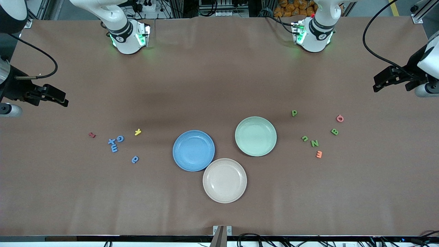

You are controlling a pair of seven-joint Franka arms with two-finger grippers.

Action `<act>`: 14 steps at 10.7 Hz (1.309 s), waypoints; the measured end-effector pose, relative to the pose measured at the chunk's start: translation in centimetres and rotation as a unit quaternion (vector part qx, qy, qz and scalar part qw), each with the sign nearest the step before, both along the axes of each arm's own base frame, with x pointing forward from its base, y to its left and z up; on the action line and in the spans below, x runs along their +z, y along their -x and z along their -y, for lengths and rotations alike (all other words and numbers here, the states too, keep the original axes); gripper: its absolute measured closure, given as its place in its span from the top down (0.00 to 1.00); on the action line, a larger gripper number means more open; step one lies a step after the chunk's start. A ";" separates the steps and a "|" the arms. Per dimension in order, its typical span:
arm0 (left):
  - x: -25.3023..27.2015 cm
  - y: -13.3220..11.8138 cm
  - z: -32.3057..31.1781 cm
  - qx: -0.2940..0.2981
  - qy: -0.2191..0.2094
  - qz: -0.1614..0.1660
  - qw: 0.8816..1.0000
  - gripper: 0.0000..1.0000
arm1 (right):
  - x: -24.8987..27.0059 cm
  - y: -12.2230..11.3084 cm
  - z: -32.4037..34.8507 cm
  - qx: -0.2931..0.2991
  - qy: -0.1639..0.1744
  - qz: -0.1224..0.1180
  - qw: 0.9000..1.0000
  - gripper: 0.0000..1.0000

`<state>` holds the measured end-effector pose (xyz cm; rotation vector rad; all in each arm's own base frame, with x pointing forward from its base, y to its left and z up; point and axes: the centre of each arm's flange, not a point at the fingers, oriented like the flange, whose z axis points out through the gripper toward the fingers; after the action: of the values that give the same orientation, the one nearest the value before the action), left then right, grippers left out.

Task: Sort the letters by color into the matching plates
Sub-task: 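Move both grippers from rest toward the foam letters, then lower both grippers onto the green N and blue m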

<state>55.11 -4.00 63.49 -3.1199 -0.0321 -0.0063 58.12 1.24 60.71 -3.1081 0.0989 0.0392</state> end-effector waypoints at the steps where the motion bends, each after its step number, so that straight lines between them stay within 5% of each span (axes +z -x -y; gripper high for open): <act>1: 0.0 0.0 0.0 0.000 0.000 0.000 1.000 1.00 | 0.0 0.0 0.0 0.000 0.000 -0.001 1.000 1.00; 8: -2.1 -1.3 0.0 0.001 0.010 -0.013 1.000 1.00 | -0.4 -0.1 -0.4 0.004 0.000 -0.006 1.000 1.00; 12: -10.0 -4.2 1.0 -0.008 0.017 -0.014 1.000 1.00 | -5.6 -2.1 -0.8 0.031 -0.002 0.004 1.000 1.00; 14: -15.3 -4.3 1.7 -0.014 0.019 0.000 1.000 1.00 | -9.3 -2.3 -0.6 0.075 -0.030 -0.006 0.997 1.00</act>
<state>59.46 -5.74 48.20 -3.1590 0.0105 -0.0060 60.47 1.89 51.42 -3.0485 -0.1338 0.0622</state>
